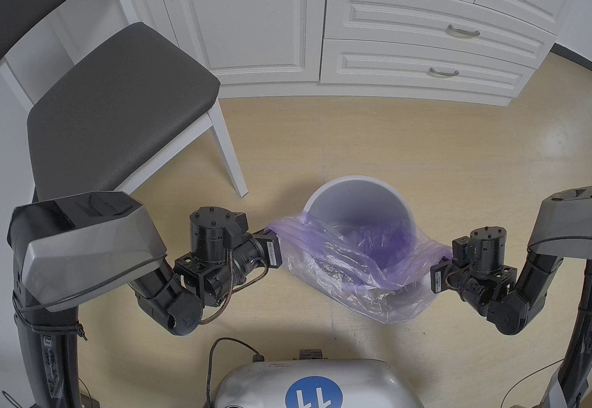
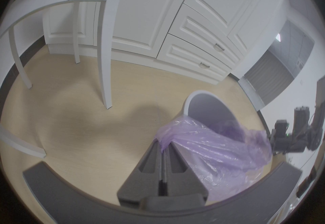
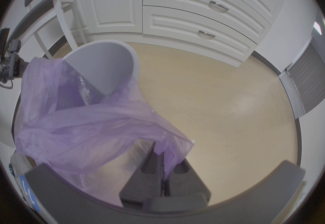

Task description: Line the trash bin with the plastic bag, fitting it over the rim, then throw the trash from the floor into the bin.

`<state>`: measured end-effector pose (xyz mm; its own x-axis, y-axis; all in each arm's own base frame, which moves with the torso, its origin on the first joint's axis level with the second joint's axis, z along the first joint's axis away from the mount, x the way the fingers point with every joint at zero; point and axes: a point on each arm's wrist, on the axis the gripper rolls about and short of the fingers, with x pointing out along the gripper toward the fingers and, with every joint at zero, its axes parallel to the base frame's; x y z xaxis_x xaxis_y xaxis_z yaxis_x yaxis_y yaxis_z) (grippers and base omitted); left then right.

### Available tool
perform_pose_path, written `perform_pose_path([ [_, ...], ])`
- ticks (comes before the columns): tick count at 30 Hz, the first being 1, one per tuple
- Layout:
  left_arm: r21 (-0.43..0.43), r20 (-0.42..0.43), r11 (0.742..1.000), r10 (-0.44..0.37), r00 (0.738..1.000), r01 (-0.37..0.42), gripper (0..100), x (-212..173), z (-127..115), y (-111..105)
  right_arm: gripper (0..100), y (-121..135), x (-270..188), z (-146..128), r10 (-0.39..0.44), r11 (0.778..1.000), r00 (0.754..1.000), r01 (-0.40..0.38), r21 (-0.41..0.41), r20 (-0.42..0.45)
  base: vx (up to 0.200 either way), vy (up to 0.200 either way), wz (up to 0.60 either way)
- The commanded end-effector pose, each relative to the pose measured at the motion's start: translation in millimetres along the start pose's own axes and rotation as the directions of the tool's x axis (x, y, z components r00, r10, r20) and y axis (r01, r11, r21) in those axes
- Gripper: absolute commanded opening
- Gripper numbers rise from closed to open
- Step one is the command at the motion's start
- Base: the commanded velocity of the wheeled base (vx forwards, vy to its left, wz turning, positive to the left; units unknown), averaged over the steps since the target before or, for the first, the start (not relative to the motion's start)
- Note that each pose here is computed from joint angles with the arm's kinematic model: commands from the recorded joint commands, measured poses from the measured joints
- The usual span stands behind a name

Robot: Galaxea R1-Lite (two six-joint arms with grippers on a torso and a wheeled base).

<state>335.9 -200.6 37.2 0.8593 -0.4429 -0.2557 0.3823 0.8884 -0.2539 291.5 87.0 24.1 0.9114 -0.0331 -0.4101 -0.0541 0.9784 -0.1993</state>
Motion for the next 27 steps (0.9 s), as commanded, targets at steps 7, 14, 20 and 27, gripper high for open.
perform_pose_path([
  [7, -0.016, -0.018, 1.0, 0.009, 1.0, -0.01, 0, 4.3, -0.5, 0.8, 0, -0.9, 0.7, -5.7, 0.017, 1.0, 1.0, -0.018, -0.007, -0.022, 0.0, 0.0, 0.0],
  [14, -0.015, -0.031, 1.0, 0.009, 0.999, -0.009, 0, 1.9, -1.3, -0.1, 0, 1.1, -1.8, -9.2, 0.03, 0.999, 0.999, -0.03, -0.014, -0.036, 0.0, 0.0, 0.0],
  [20, -0.009, -0.033, 1.0, 0.006, 0.999, -0.007, 0, 2.2, -3.3, -1.4, 0, 1.3, -0.2, -11.5, 0.029, 0.999, 0.999, -0.029, -0.015, -0.042, 0.0, 0.0, 0.0],
  [27, -0.008, -0.035, 1.0, -0.001, 0.999, 0.001, 0, -0.9, -3.3, -4.3, 100, -2.3, -4.6, -9.4, 0.022, 1.0, 0.999, -0.022, -0.018, -0.038, 0.0, 0.0, 0.0],
])
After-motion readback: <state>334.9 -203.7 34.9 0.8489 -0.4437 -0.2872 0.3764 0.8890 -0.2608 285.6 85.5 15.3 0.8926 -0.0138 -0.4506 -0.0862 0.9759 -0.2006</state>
